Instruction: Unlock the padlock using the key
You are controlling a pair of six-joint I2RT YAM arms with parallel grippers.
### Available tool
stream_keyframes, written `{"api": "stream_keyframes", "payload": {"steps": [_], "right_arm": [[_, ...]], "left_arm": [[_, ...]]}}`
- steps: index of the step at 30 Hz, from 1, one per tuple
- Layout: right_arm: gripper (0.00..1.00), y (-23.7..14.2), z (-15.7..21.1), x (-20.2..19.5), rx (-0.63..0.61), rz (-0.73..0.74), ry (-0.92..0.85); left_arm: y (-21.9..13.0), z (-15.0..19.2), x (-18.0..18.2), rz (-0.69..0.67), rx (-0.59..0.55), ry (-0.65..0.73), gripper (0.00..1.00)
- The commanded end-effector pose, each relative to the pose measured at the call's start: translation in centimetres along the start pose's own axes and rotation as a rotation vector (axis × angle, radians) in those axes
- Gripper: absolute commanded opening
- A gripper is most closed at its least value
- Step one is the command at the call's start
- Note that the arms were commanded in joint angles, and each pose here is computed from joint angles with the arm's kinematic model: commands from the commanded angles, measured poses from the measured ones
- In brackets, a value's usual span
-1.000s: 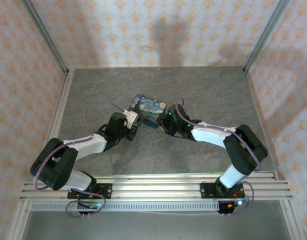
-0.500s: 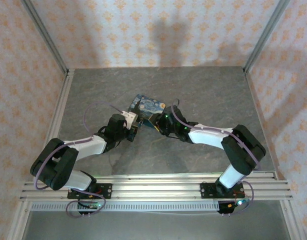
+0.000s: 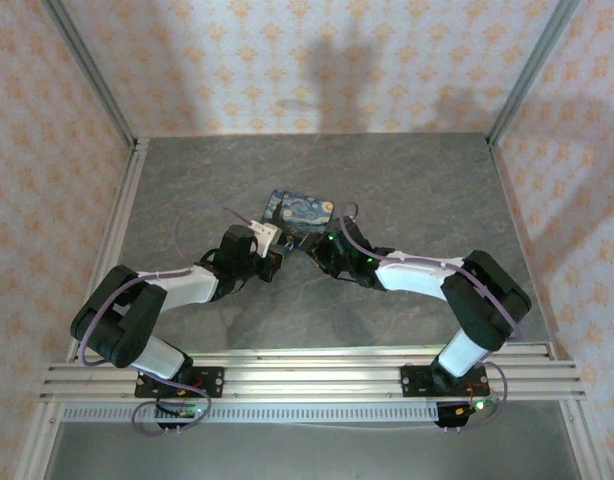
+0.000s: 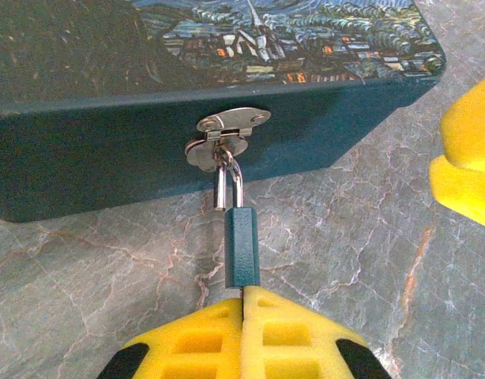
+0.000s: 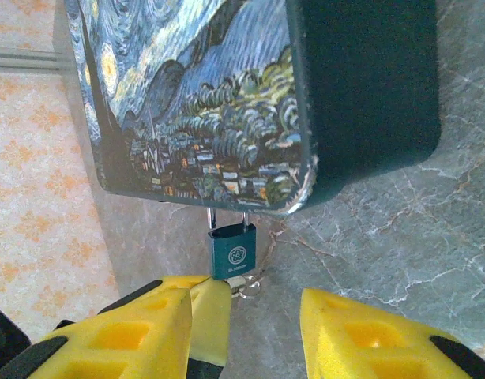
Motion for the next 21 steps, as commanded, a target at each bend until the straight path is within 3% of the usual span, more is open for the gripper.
{"api": "stream_keyframes", "payload": {"steps": [1, 10, 21], "right_arm": [[0.43, 0.1, -0.1, 1.1, -0.005, -0.039, -0.021], [0.46, 2.7, 0.3, 0.4, -0.020, -0.125, -0.022], [0.48, 4.6, 0.4, -0.5, -0.020, -0.110, -0.021]], "left_arm": [[0.3, -1.1, -0.2, 0.035, -0.049, -0.012, 0.00], [0.9, -1.2, -0.5, 0.087, -0.040, -0.033, 0.00], [0.9, -1.3, -0.5, 0.103, -0.030, -0.032, 0.00]]}}
Point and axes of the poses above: each hand's point on the last joint's axis, 136 mm out from that joint toward the fingers, its own y axis out along the fingers, its own x axis along the line the jaws close on, z = x × y, the point moved 8 cm from there along -y, back along the fingers, and after that the axes turned 4 degrees about y, right-handed, at the moved point
